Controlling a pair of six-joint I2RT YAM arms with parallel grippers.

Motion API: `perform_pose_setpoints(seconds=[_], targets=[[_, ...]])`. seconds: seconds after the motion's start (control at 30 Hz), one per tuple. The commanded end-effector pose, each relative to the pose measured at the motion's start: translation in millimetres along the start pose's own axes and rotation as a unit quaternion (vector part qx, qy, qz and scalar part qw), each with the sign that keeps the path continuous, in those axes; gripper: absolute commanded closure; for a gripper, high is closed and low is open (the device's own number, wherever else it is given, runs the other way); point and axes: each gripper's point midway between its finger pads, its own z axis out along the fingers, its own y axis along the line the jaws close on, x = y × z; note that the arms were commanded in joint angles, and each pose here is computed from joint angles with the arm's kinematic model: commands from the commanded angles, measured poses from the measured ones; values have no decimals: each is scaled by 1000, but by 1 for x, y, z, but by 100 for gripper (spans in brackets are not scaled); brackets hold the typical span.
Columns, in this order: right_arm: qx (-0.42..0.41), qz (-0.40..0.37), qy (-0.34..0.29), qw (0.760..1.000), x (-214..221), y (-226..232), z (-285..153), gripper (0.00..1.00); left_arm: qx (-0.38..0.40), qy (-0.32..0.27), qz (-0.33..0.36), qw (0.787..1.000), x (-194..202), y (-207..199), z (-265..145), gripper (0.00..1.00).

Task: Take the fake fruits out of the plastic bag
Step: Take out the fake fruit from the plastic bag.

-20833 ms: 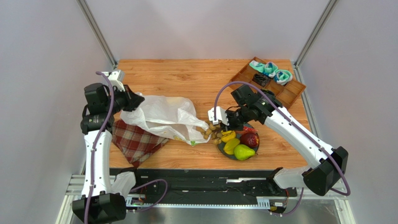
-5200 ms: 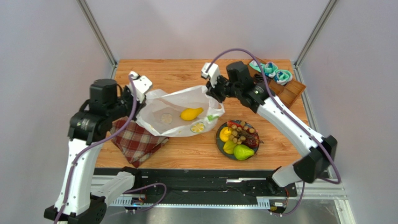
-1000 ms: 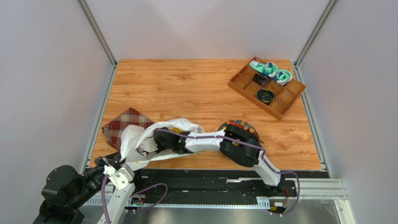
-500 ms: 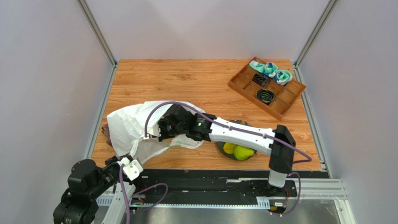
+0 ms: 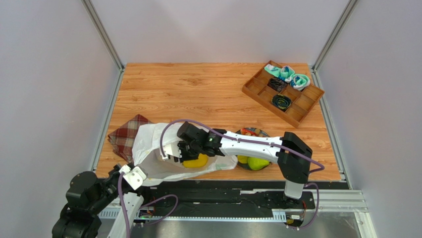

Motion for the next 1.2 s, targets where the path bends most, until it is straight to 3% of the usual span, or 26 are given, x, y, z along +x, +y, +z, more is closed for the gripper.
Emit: perform_pose_setpoints(seconds=[0.0,0.2,0.4,0.47,0.5,0.63,0.67,0.73,0.77,0.83,1.03,1.17], targets=[[9,10,39,999,36,6,11,65,2,-18,-24,1000,-12,-2,-6,100],[6,24,78,997,69,15,7,33,14,-8,-25,1000,-5,-9,-6,100],[11,26,126,992,104,13,18,23,22,-1,-27,999,-1,-13,-4,100],[1,24,129,991,105,14,25,11,27,1,-28,999,0,-14,-1,100],[-4,19,131,991,108,12,28,11,30,0,-29,999,0,-15,0,100],[-15,7,126,992,105,11,33,30,29,5,-36,999,0,-14,3,100],[-14,8,119,993,100,9,31,40,30,6,-38,999,0,-15,3,100],[-10,12,89,996,84,4,17,51,31,5,-43,999,0,-16,5,100],[-10,12,79,997,78,4,11,62,32,5,-47,998,0,-17,5,100],[-7,8,39,999,53,1,-14,69,32,-1,-49,998,-2,-16,7,100],[-31,-6,-108,994,-23,10,-106,72,33,-16,-49,998,-8,-10,17,100],[-16,-17,-148,989,-46,9,-141,72,32,-25,-54,998,-13,-2,30,100]])
